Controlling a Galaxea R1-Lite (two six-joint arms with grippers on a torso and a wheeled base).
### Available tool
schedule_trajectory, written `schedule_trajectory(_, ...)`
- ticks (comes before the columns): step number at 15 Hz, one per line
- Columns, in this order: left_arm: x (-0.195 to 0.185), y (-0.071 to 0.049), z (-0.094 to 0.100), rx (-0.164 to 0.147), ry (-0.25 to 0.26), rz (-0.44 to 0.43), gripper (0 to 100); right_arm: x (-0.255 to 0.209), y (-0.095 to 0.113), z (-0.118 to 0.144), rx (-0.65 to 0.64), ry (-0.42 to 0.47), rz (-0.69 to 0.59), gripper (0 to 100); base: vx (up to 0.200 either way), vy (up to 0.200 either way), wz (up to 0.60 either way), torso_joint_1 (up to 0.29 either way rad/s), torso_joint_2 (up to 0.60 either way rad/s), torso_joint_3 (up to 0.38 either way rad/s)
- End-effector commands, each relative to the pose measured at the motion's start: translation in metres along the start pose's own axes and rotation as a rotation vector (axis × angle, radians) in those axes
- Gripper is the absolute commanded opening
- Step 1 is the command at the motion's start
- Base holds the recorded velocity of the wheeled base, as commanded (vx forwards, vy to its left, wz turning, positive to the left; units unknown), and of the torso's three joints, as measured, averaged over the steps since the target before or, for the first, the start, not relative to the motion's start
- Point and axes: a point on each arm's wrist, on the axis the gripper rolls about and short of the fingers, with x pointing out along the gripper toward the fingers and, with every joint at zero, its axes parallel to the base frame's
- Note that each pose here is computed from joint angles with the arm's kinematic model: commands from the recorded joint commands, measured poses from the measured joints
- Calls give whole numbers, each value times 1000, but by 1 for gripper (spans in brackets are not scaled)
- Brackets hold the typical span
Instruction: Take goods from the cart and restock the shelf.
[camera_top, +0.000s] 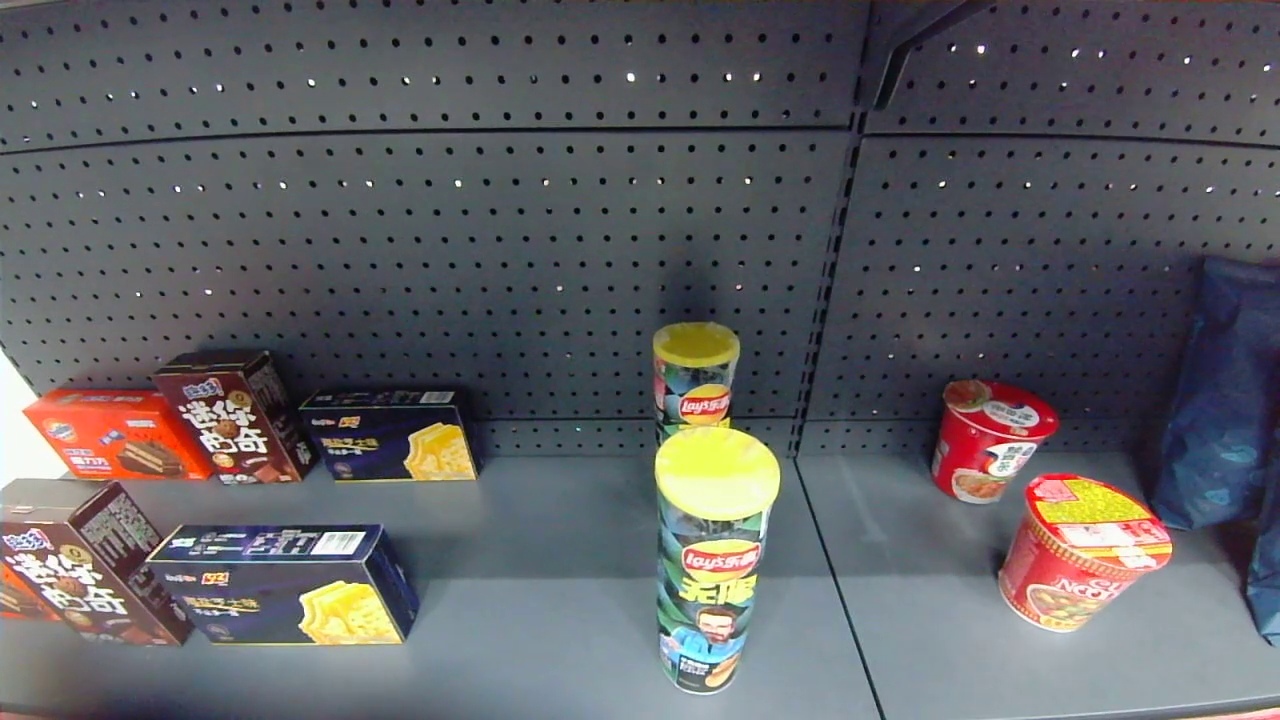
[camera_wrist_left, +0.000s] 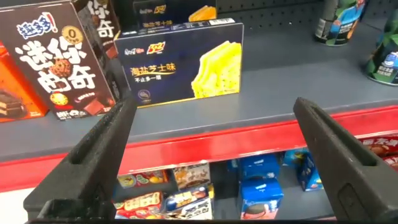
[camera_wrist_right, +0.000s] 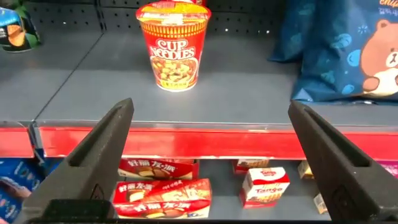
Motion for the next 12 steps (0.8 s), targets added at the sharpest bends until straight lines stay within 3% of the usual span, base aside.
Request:
schedule_trajectory(1,0,0,0,3,-1,5,100,0,0,0,-6,0,1,100,0,0,0,0,0,0)
schedule_trajectory(2,0,0,0,8,-1,5,100,0,0,0,-6,2,3,100,-200,0,0,2,-2,2)
schedule_trajectory(7,0,0,0,-6,-1,14,100,0,0,0,-4,1,9,100,0,0,0,0,0,0)
schedule_trajectory(12,0,0,0,3,-1,9,100,0,0,0,-3,1,23,100,-40,0,0,1,0,0)
